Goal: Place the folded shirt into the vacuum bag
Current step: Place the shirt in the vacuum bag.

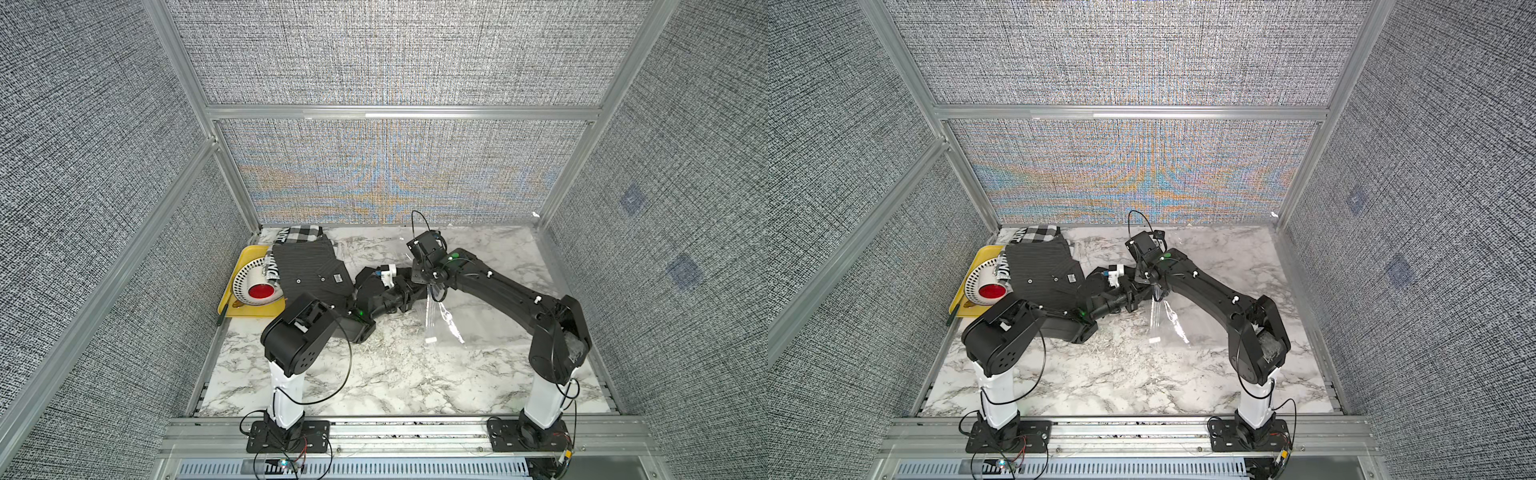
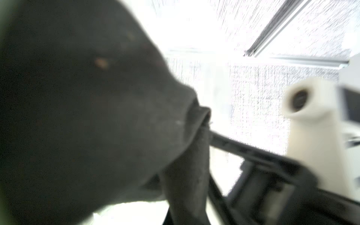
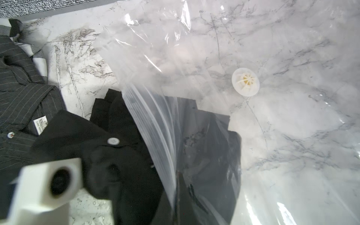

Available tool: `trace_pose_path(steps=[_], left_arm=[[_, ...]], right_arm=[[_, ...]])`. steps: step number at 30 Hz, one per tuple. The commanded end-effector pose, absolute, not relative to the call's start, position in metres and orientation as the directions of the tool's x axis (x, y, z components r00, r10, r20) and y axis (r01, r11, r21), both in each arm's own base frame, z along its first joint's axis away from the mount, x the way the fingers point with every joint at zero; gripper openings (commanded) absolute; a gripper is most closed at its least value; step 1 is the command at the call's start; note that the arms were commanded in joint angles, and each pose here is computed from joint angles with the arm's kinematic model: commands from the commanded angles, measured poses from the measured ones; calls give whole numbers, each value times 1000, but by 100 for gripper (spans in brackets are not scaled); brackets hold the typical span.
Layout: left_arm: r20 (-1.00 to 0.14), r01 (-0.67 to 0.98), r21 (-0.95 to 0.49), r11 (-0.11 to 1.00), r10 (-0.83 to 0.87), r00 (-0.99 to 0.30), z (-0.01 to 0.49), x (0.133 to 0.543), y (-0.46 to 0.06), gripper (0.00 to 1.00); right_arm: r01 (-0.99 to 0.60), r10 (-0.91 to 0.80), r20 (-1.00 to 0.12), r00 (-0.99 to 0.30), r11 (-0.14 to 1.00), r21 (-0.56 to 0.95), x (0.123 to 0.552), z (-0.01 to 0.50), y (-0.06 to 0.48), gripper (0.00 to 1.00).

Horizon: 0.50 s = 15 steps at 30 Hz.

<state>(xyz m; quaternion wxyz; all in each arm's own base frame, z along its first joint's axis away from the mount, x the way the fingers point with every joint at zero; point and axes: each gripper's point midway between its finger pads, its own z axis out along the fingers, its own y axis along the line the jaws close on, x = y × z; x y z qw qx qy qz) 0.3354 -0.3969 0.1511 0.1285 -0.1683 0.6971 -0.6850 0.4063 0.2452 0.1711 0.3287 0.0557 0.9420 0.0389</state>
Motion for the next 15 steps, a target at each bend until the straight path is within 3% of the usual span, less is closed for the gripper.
trace_pose_path(steps=[1, 6, 12, 15], left_arm=[[22, -17, -1000, -17, -349, -937, 143, 322, -421, 6], [31, -42, -999, 26, -327, -945, 128, 305, -411, 59], [-44, -8, -970, 244, -206, -978, 139, 270, -396, 87], [-81, 19, -922, 387, -144, -986, 137, 253, -381, 91]], right_arm=[[66, 120, -606, -786, 992, 111, 406, 173, 248, 0], [73, 105, -590, -801, 994, 78, 402, 161, 242, 0], [89, 93, -584, -807, 995, 35, 395, 154, 229, 0], [97, 98, -574, -813, 995, 33, 392, 147, 222, 0]])
